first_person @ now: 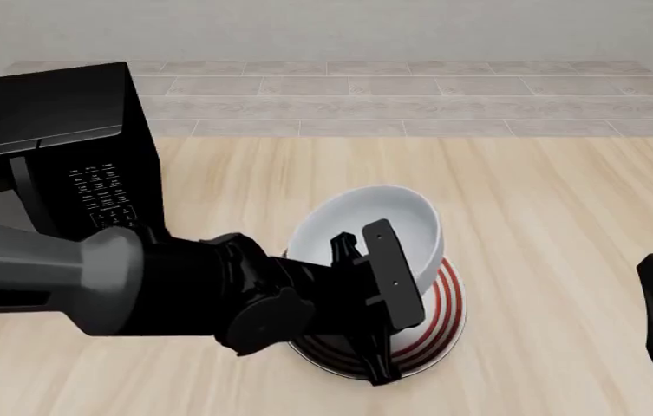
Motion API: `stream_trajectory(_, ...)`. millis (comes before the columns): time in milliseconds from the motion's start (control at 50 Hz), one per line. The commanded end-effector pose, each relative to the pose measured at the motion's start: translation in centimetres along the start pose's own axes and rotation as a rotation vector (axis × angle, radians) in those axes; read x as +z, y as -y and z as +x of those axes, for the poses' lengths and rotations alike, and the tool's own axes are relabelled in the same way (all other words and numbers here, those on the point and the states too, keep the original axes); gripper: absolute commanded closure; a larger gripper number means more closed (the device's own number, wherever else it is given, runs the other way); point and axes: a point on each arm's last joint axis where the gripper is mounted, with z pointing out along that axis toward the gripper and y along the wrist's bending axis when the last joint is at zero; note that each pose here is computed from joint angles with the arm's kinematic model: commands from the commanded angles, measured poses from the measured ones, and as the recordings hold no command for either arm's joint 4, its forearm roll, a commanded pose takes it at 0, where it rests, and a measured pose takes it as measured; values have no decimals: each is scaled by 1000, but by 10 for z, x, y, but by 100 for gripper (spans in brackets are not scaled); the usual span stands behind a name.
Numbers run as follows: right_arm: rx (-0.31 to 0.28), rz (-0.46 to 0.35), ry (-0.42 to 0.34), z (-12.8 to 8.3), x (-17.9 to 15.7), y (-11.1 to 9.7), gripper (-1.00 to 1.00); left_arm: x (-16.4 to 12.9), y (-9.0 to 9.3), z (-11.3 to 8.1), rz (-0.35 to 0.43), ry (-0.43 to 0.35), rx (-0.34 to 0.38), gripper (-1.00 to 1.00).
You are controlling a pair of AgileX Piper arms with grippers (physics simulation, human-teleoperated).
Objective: Pick up the white bowl and put it on the plate.
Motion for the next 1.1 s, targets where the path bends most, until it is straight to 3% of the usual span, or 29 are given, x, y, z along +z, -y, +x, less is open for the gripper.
stream_trajectory(20,-1,1,-1,0,0,0,-100,1,2,-3,0,14,47,100)
stream_trajectory(560,-1,2,0,0,0,0,-100,6,13,-1,26,9,35,100)
stream_trajectory(1020,-1,2,0,0,0,0,-100,12,13,2,27,-3,20,100)
stream_trajectory(1040,-1,2,0,0,0,0,-100,12,14,2,28,-2,23,-100)
stream_trajectory(1100,-1,1,0,0,0,0,-100,12,13,1,27,-2,21,-100)
